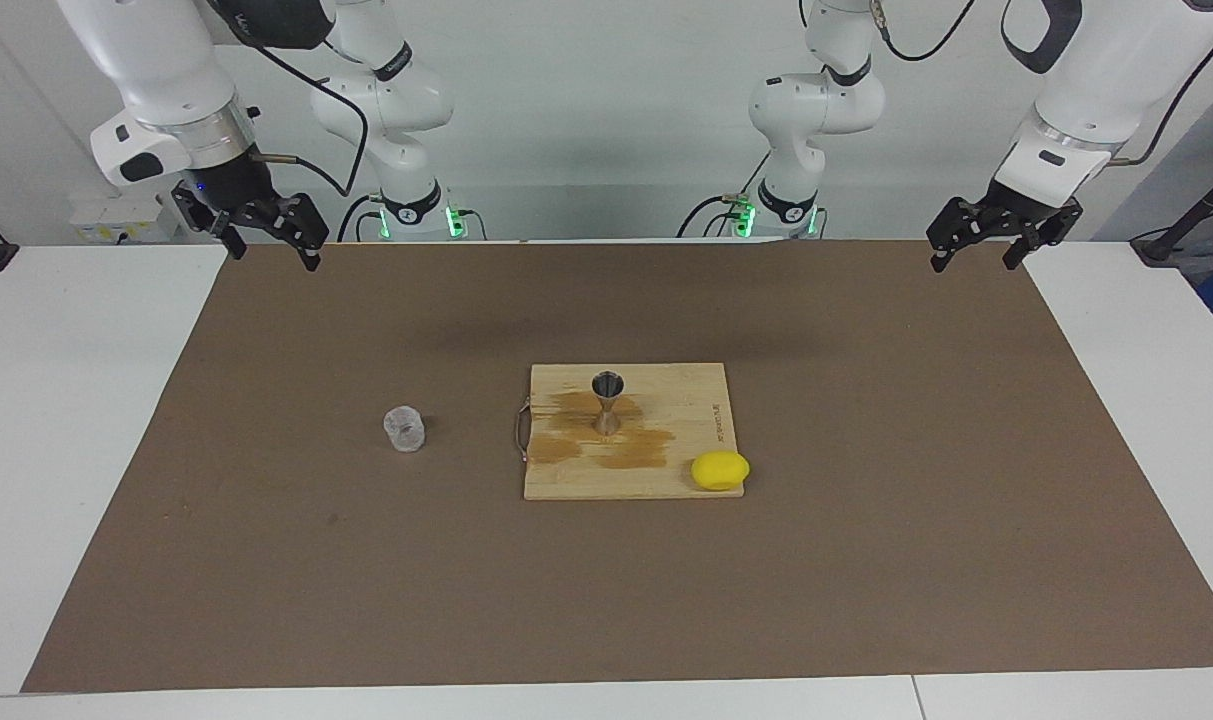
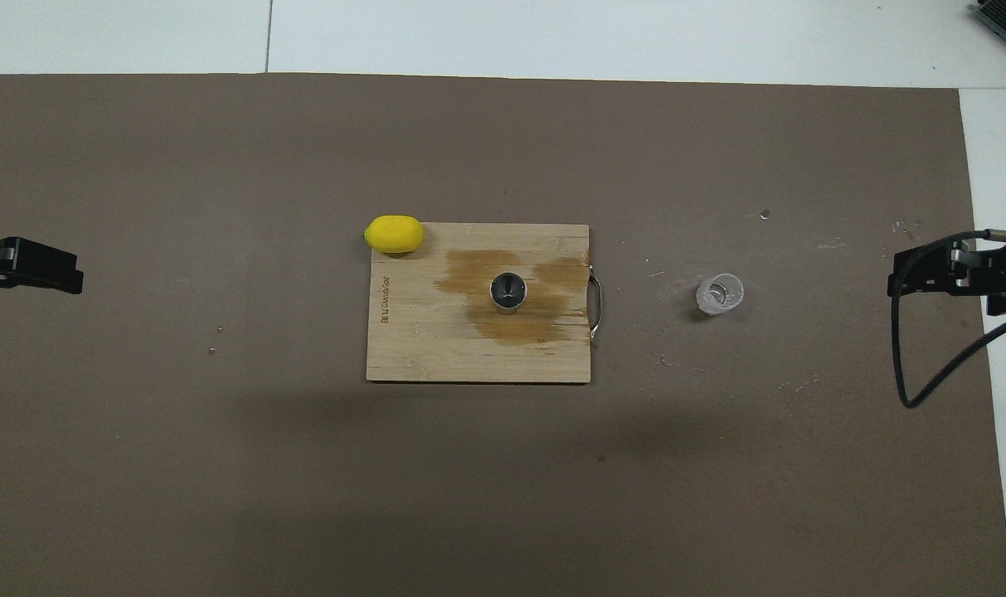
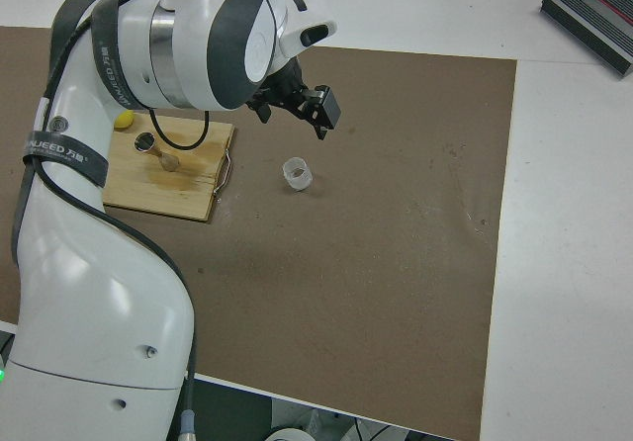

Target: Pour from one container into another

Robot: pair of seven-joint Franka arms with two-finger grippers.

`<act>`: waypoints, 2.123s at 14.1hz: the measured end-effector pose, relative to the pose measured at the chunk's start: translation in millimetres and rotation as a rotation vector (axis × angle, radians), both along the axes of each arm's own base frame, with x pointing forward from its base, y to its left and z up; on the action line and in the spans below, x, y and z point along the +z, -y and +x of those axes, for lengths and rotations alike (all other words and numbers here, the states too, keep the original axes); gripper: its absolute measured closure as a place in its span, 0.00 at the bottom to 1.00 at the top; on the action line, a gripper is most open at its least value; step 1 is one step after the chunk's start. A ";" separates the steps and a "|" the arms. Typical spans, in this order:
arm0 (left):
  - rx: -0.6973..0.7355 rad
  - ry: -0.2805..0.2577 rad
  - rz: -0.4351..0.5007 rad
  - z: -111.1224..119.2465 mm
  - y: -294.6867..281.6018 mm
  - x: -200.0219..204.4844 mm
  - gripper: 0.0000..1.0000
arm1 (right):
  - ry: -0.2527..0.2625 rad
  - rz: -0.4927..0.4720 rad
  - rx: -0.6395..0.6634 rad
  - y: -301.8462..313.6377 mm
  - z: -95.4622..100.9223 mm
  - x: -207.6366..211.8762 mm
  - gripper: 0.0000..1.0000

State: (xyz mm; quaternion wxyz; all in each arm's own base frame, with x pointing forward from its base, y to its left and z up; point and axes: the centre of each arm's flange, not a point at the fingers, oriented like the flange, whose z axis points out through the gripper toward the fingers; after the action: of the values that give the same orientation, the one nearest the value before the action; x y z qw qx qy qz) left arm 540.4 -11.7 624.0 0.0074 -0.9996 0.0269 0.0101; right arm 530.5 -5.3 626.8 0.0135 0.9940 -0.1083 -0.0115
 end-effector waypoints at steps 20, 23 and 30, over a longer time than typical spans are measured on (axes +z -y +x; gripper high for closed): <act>0.000 0.000 0.000 0.0 0.0 0.0 0.00 | 0.000 -0.001 0.089 -2.2 -2.1 10.2 0.00; 0.000 0.000 0.000 0.0 0.0 0.0 0.00 | -0.020 0.000 0.090 -3.0 -4.5 9.2 0.00; 0.000 0.000 0.000 0.0 0.0 0.0 0.00 | -0.020 0.000 0.086 -1.2 -4.7 10.0 0.00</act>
State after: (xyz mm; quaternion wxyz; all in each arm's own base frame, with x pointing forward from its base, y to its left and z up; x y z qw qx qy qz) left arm 540.4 -11.7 624.0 0.0074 -0.9996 0.0269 0.0101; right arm 525.8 -4.1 636.8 0.0152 0.9975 -0.0652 -0.0207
